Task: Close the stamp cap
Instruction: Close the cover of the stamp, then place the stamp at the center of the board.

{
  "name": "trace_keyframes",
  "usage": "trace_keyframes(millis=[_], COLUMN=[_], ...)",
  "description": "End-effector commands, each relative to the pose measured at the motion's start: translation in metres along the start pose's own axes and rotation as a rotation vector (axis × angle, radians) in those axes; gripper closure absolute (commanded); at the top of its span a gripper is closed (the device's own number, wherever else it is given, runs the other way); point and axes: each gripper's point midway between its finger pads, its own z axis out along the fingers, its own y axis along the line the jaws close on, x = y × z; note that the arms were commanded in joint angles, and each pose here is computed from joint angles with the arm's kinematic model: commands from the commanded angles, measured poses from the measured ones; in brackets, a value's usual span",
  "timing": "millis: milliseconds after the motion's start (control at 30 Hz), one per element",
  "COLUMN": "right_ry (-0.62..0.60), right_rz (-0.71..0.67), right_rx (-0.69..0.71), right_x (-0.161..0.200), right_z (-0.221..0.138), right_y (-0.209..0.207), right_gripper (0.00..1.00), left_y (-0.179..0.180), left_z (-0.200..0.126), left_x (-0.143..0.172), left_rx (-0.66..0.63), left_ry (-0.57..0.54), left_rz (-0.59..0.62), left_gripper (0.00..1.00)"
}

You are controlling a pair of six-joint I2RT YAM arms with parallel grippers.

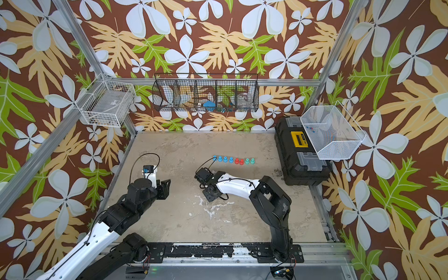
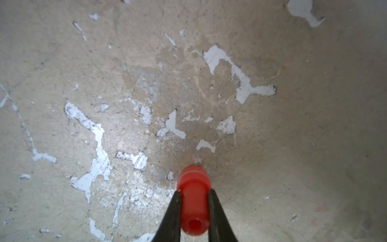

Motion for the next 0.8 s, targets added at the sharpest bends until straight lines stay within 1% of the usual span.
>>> trace_keyframes(millis=[0,400,533,767], right_ry=[0.003,0.023,0.003,-0.063], right_rz=[0.007,0.014,0.021,0.05], right_rx=[-0.003,-0.015,-0.009,-0.002], right_x=[0.002,0.015,0.009,-0.013], right_z=[0.003,0.01,0.003,-0.023], right_y=[0.0,0.0,-0.004,-0.024], right_gripper=[0.82,0.82,0.82,0.82], left_y=[0.001,0.001,0.001,0.001], left_z=[0.0,0.001,0.001,0.001], left_x=[-0.002,-0.001,-0.001,0.0], left_rx=[-0.003,-0.005,-0.005,-0.006], left_ry=[-0.009,-0.005,-0.005,-0.003], left_rz=[0.0,0.001,0.001,0.002], left_gripper=[0.44,0.44,0.44,0.44])
